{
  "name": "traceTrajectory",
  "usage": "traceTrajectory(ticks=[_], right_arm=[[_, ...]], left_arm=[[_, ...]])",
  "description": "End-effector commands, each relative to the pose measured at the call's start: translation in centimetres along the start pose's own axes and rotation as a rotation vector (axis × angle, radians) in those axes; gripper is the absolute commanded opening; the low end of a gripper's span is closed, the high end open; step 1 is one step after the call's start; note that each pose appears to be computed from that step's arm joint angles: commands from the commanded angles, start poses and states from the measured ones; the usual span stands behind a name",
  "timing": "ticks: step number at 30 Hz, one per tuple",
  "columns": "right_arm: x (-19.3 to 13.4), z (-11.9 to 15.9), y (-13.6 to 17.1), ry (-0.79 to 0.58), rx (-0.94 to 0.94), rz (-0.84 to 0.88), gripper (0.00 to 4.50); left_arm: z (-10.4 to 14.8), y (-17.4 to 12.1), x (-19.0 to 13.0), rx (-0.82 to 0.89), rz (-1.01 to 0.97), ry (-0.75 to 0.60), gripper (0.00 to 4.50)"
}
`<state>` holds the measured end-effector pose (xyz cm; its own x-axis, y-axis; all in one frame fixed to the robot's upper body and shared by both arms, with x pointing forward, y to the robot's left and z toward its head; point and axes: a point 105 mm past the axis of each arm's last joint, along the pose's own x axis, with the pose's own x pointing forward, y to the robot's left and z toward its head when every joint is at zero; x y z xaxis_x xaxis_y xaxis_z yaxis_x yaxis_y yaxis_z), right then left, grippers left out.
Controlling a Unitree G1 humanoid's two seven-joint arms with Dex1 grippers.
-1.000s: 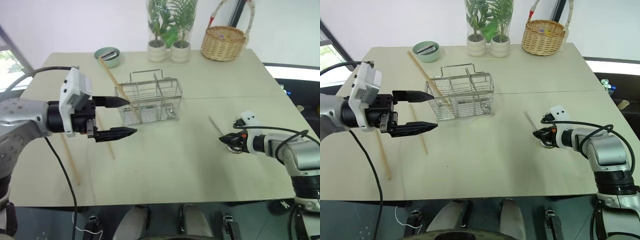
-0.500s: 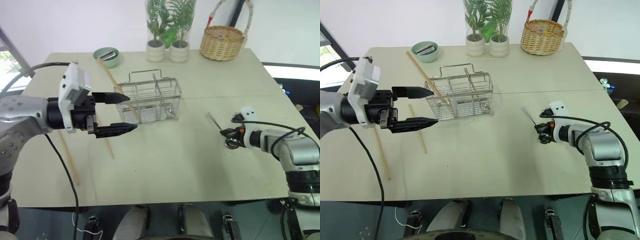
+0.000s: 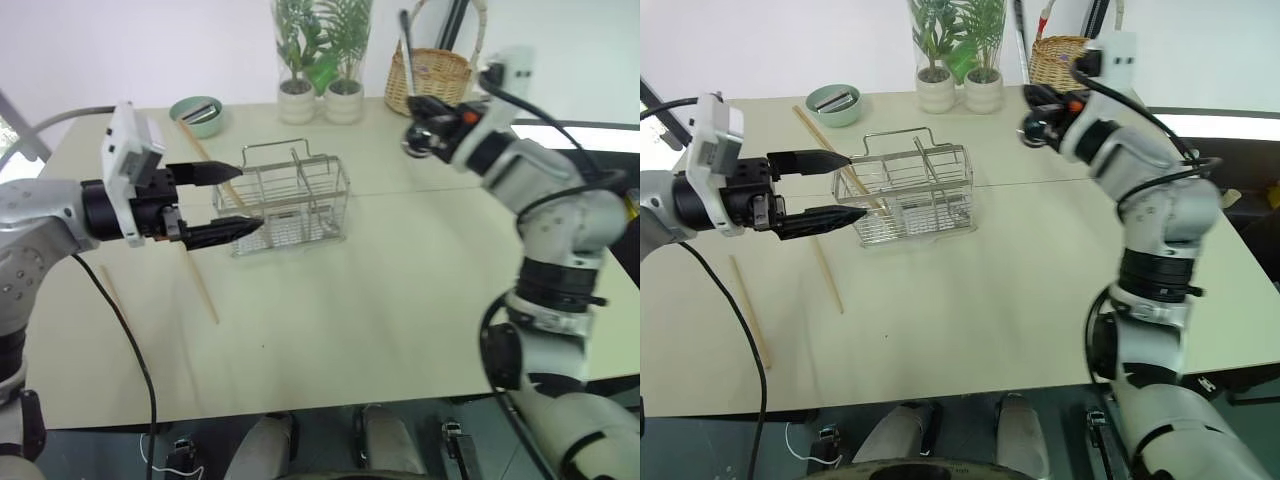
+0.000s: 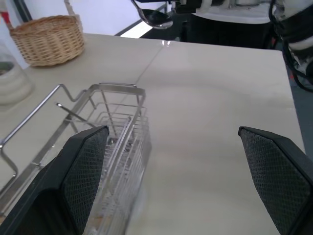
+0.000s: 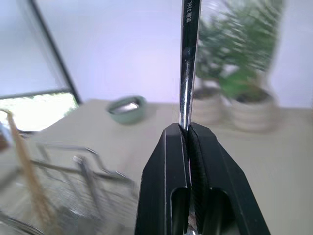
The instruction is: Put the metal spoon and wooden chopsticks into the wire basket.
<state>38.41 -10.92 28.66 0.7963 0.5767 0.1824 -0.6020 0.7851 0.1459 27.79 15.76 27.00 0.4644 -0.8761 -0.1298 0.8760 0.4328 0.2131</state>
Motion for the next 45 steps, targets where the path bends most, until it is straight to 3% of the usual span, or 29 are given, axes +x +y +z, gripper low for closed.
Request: traceTrajectory(ticks=[1,11,22,23,25,30,31,34,39,45], right_arm=[[1.7,0.1,3.1,-0.058,-0.026,0.075,0.02],[5.8,-2.3,3.9,-0.151,-0.021,0.057,0.02],[6.8,-5.5,4.7,-0.156,-0.01,0.07,0.02],[6.8,-5.5,4.6,-0.157,-0.003,0.066,0.7],[6.7,-5.4,4.2,-0.161,0.003,0.052,1.51],[6.2,-4.6,3.0,-0.178,-0.011,0.009,4.14],[6.0,-4.4,2.7,-0.182,-0.017,0.002,4.42],[5.4,-3.8,2.0,-0.193,-0.028,-0.014,4.42],[3.3,-0.4,0.9,-0.229,-0.054,0.016,4.42],[-2.5,4.0,3.0,-0.105,-0.188,0.368,4.42]], left_arm=[[1.6,0.5,-0.4,0.06,0.038,-0.045,4.5],[1.9,0.7,-1.2,0.065,0.097,-0.059,4.5],[2.2,0.7,-1.6,0.066,0.14,-0.068,4.5],[2.2,0.7,-1.6,0.065,0.141,-0.068,4.5],[2.2,0.8,-1.5,0.066,0.142,-0.068,4.5],[2.4,1.1,-1.4,0.066,0.139,-0.074,4.5],[2.4,1.1,-1.4,0.065,0.139,-0.074,4.5],[2.3,1.3,-1.3,0.063,0.139,-0.076,4.5],[2.2,1.6,-1.2,0.056,0.15,-0.082,4.5],[2.3,2.6,-1.9,0.042,0.236,-0.096,4.5]])
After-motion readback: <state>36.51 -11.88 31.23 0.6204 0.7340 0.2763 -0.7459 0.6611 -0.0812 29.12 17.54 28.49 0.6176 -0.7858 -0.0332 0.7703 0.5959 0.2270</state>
